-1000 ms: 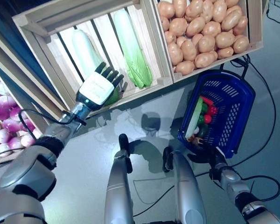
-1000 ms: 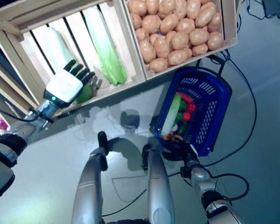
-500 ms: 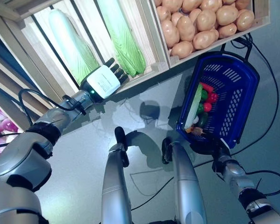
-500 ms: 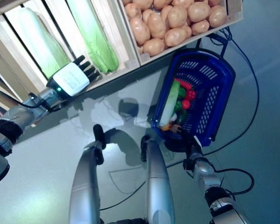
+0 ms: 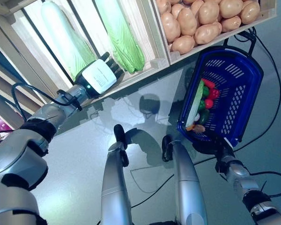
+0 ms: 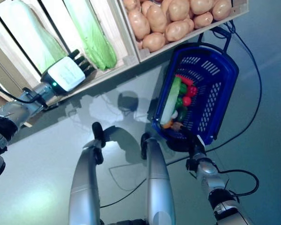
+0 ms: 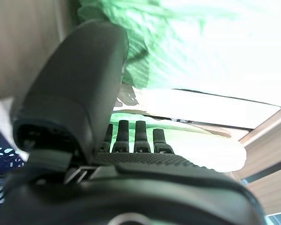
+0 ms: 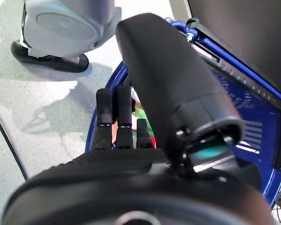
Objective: Put vegetables into the basket
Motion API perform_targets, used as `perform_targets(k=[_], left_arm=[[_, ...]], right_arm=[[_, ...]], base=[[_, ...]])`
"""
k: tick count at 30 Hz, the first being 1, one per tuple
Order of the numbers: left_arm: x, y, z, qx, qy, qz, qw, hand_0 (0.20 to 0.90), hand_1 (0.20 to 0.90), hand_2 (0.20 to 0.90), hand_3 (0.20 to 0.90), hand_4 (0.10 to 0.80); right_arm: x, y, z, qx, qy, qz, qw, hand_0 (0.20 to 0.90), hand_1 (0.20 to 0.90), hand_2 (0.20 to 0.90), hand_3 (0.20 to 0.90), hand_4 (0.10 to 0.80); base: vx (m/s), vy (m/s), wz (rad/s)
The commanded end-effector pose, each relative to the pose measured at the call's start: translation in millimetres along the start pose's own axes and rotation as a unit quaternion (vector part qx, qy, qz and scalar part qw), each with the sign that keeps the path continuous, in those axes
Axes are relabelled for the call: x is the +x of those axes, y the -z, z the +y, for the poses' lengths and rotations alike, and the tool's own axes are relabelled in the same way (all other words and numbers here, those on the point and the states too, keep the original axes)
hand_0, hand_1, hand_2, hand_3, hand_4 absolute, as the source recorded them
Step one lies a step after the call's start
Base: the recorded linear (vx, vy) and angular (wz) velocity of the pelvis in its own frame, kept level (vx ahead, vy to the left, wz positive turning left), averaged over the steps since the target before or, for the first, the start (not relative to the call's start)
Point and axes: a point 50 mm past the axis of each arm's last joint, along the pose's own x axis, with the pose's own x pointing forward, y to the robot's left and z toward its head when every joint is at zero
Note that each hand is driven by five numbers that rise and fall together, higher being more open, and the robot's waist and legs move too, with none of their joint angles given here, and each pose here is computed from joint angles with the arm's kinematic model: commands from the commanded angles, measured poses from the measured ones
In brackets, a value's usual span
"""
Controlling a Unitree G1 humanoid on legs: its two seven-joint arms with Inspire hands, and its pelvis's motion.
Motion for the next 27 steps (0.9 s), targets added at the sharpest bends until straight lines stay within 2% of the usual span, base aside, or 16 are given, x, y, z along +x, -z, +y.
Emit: perform_targets(k=[1,13,14,15,16,27], left_arm=[[-15,74,21,0.083,-0.073,0.142,0.984,0.9,0.9,0.9,0.9,0.8],[-34,81,8,0.075,-0.039,0.181,0.98,0.9,0.9,0.9,0.9,0.8],[-35,81,7,0.074,-0.039,0.184,0.979,0.804,0.804,0.804,0.804,0.736],[-36,81,6,0.076,-0.038,0.182,0.98,0.462,0.462,0.462,0.462,0.508],[-36,81,6,0.078,-0.039,0.179,0.98,0.3,0.3,0.3,0.3,0.4],[-34,87,12,0.095,-0.054,0.181,0.977,0.3,0.3,0.3,0.3,0.4]], right_arm=[[-18,9,-40,0.013,0.08,-0.001,0.997,0.9,0.9,0.9,0.9,0.8],[-17,1,-44,0.011,0.087,-0.007,0.996,0.9,0.9,0.9,0.9,0.8],[-17,1,-45,0.011,0.088,-0.008,0.996,0.9,0.9,0.9,0.9,0.8],[-17,0,-46,0.011,0.089,-0.009,0.996,0.9,0.9,0.9,0.9,0.8],[-17,-1,-47,0.011,0.088,-0.011,0.996,0.9,0.9,0.9,0.9,0.8],[-14,-10,-51,0.008,0.094,-0.017,0.995,0.9,0.9,0.9,0.9,0.8]], base=[[0.0,0.0,0.0],[-0.005,0.002,0.01],[0.0,0.0,0.0],[0.0,0.0,0.0],[0.0,0.0,0.0],[-0.005,0.002,0.01]])
